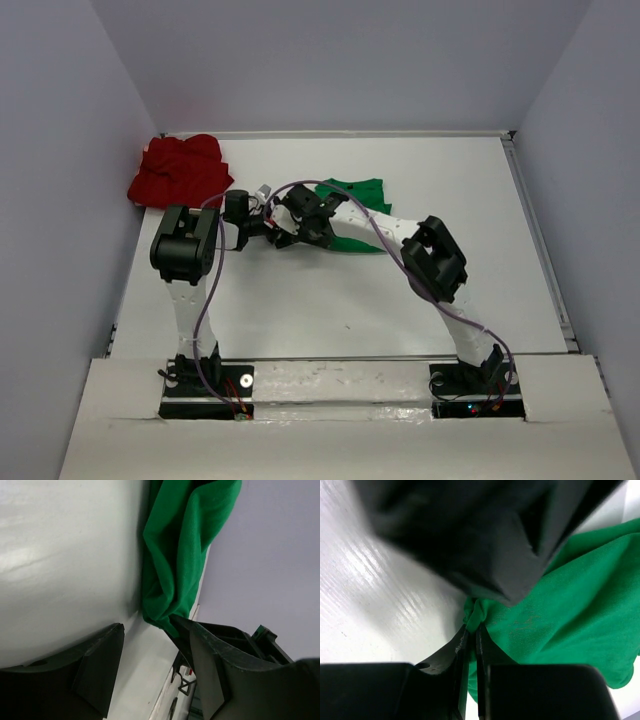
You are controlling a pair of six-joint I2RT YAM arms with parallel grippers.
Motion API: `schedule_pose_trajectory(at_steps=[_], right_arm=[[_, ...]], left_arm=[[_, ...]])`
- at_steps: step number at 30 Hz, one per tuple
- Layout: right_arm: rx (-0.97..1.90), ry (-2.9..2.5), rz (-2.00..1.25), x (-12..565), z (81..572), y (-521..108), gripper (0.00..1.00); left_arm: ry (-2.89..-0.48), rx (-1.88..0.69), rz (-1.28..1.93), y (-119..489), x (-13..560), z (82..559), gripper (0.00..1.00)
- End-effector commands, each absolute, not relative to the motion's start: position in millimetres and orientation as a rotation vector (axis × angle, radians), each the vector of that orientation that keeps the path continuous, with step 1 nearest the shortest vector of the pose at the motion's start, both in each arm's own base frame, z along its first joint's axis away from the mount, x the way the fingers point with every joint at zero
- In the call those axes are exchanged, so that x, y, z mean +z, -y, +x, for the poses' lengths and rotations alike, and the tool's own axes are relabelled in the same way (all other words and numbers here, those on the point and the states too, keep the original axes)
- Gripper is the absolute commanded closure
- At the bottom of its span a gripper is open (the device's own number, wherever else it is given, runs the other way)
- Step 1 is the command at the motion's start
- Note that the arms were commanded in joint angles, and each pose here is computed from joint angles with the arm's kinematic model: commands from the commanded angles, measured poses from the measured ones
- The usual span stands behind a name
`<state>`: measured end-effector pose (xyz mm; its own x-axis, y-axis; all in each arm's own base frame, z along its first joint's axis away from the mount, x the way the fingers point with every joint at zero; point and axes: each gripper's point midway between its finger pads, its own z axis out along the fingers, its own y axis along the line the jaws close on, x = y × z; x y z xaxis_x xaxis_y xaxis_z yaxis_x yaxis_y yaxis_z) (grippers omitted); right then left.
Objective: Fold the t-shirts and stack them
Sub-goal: Put the neatly folded tshirt into the corner of the board with the left arm
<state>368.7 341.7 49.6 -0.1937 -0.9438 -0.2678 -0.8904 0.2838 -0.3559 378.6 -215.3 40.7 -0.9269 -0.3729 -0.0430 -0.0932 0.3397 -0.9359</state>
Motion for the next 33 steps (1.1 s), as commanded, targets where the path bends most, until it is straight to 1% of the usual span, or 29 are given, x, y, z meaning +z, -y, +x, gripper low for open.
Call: schedule_pose_trajectory(at_steps=[1, 8, 12, 14, 15, 16, 19, 25, 33], right_arm=[[-0.139, -2.071, -1.575, 96, 373, -342, 1.00], [-0.161, -2.045, -1.561, 111, 375, -339, 1.00], [-0.166, -2.040, -1.556, 115, 375, -337, 1.00], [-0.170, -2.044, -1.543, 117, 378, -334, 1.00], [-0.172, -2.044, -1.543, 117, 378, -333, 1.00], [-0.173, -2.043, -1.541, 118, 379, -333, 1.00], [-0.178, -2.044, -1.547, 117, 378, -332, 1.00], [-0.191, -2.050, -1.552, 114, 377, -329, 1.00], [-0.205, -2.043, -1.528, 122, 385, -328, 1.00]], left_arm=[[-2.353, -1.570, -0.478, 220, 31, 396, 0.30], [-2.361, -1.594, -0.465, 236, 27, 402, 0.31], [-2.367, -1.597, -0.471, 240, 24, 403, 0.30], [-2.368, -1.595, -0.482, 242, 23, 405, 0.27], [-2.362, -1.594, -0.487, 242, 24, 408, 0.23], [-2.356, -1.593, -0.488, 243, 25, 410, 0.13], [-2.335, -1.609, -0.506, 246, 30, 416, 0.01], [-2.310, -1.630, -0.499, 252, 36, 422, 0.01], [-2.335, -1.659, -0.482, 269, 28, 412, 0.01]])
